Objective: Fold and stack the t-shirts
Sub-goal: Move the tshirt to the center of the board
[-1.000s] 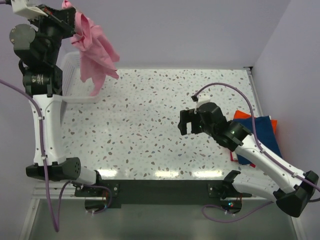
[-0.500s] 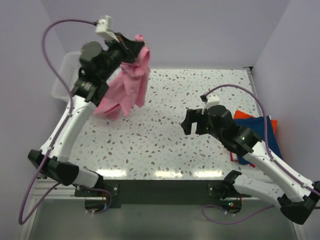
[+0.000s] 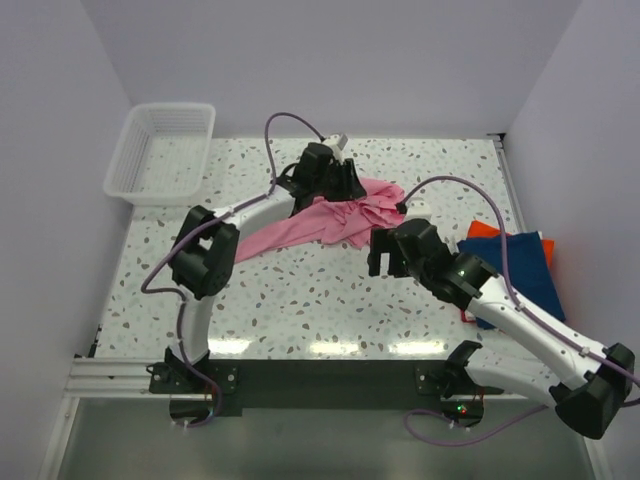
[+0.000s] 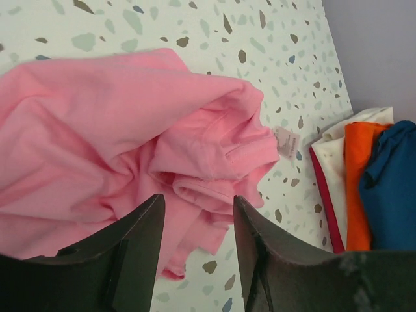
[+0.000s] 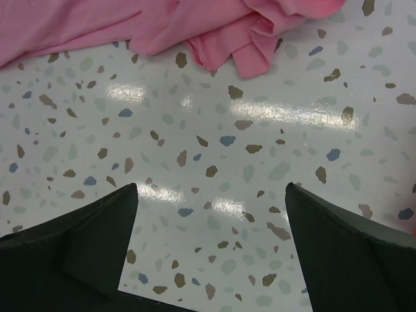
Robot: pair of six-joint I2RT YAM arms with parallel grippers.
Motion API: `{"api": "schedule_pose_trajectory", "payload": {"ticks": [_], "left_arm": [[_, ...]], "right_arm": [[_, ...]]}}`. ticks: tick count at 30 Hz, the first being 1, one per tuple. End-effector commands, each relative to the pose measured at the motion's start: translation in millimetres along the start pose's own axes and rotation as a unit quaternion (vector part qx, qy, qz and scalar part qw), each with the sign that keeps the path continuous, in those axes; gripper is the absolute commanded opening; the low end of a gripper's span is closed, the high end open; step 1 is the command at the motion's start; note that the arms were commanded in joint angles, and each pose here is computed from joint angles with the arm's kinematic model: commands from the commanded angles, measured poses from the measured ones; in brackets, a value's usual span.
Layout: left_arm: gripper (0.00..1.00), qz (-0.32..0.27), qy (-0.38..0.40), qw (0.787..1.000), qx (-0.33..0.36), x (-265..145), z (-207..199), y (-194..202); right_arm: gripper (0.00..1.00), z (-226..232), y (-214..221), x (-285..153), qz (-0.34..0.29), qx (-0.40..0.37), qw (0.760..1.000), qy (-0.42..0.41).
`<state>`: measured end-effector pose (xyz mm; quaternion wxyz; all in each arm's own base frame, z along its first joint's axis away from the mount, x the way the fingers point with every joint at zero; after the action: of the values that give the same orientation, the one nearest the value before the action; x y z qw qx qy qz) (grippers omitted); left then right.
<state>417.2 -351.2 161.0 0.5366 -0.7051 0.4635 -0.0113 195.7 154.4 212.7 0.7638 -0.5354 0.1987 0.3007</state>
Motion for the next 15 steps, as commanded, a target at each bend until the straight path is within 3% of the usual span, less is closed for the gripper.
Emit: {"api": "schedule_pose_trajectory", "payload": {"ticks": [1,5,6,8,11,15], "left_arm": [[0.52,-0.116,-0.015,0.993,0.008,-57.2,-10.4,-70.8],[0.52,-0.113,-0.131,0.984,-0.048,-115.6,46.5,-58.0],[0.50,-0.107,-0.148,0.981,-0.058,-127.5,55.9,-50.9],[0.48,-0.101,-0.222,0.966,-0.083,-167.7,86.4,-26.3],[0.45,-0.095,-0.302,0.944,-0.095,-216.3,114.2,12.0],[0.44,-0.052,-0.357,0.926,-0.112,-248.0,137.2,63.4]], "right_arm": [[0.99,-0.4,-8.8,19.7,-0.037,0.017,0.998,0.038],[0.96,11.0,-30.6,49.8,-0.050,0.013,0.997,0.052],[0.95,5.2,-30.5,68.3,-0.028,0.017,0.997,0.069],[0.88,5.7,-41.4,82.2,-0.021,0.032,0.997,0.063],[0.87,-2.5,-47.6,107.4,-0.007,0.067,0.996,0.050],[0.86,3.0,-50.9,125.6,0.003,0.084,0.996,0.034]]}}
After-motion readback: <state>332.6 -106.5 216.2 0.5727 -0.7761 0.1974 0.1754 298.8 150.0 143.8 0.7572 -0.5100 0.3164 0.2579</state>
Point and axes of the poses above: each gripper's point midway between its finger pads, its own x axis out along the fingers, its own z axis along the line the jaws close on, y = z × x, the point moved 5 cm from there along -x, back along the fingers, and after that the axes turned 12 degrees about x, right-handed, at the moved point
